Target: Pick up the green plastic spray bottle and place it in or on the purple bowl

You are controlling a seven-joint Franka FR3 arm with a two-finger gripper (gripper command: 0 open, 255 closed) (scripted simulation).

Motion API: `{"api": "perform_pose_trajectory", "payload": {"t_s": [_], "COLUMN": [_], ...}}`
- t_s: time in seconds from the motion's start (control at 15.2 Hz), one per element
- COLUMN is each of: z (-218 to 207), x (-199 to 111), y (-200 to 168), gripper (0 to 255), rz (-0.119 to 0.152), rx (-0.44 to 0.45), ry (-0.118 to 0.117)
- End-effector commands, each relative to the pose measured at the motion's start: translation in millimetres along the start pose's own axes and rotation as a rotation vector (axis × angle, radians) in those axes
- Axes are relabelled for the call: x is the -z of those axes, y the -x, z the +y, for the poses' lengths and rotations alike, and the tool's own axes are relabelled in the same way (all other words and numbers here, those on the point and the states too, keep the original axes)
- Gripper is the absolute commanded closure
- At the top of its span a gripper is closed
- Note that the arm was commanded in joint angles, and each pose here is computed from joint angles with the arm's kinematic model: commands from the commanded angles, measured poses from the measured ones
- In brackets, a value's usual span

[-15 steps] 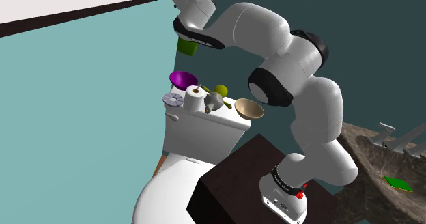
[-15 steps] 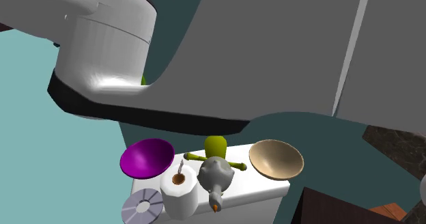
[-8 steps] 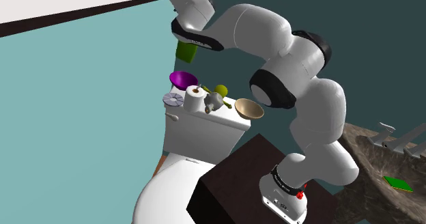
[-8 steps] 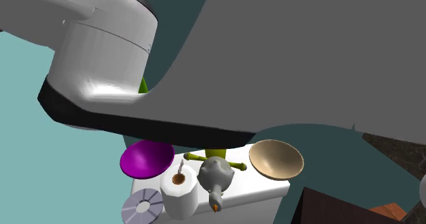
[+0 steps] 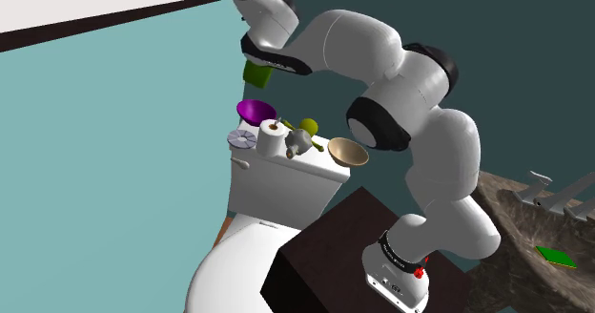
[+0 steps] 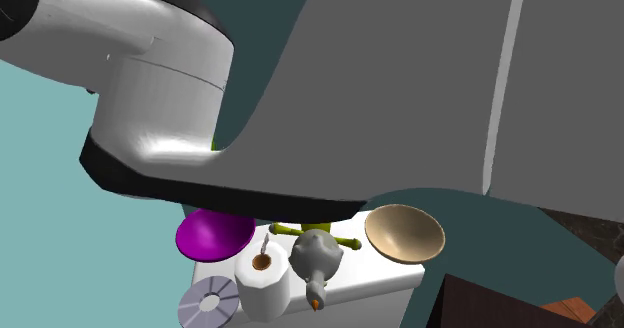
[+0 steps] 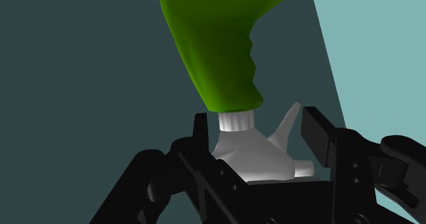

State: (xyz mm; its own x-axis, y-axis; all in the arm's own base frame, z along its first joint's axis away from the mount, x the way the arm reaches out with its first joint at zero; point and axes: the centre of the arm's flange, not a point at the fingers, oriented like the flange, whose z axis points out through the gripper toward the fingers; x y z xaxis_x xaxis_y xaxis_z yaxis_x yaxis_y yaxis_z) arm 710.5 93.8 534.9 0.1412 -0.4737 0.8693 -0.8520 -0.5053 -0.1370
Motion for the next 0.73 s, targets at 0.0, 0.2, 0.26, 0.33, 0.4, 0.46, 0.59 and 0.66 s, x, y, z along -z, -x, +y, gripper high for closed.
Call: {"api": "perform_pose_trajectory", "payload": {"t_s": [0.0,0.2,0.26,0.33,0.4,0.46,0.59,0.66], "z": [-1,2,2,3,4,5,5,5], "x": [-24,-32,-34,-37,-39,-43,-43,-43], "y": [79,93,97,102,106,113,113,113], "gripper": [255,255,255,255,255,255,255,255], "rz": [0.047,0.047,0.047,0.047,0.047,0.047,0.047,0.047], "rx": [0.117,0.117,0.117,0.117,0.117,0.117,0.117,0.117], "ry": [0.085,0.085,0.085,0.085,0.085,0.085,0.085,0.085]}}
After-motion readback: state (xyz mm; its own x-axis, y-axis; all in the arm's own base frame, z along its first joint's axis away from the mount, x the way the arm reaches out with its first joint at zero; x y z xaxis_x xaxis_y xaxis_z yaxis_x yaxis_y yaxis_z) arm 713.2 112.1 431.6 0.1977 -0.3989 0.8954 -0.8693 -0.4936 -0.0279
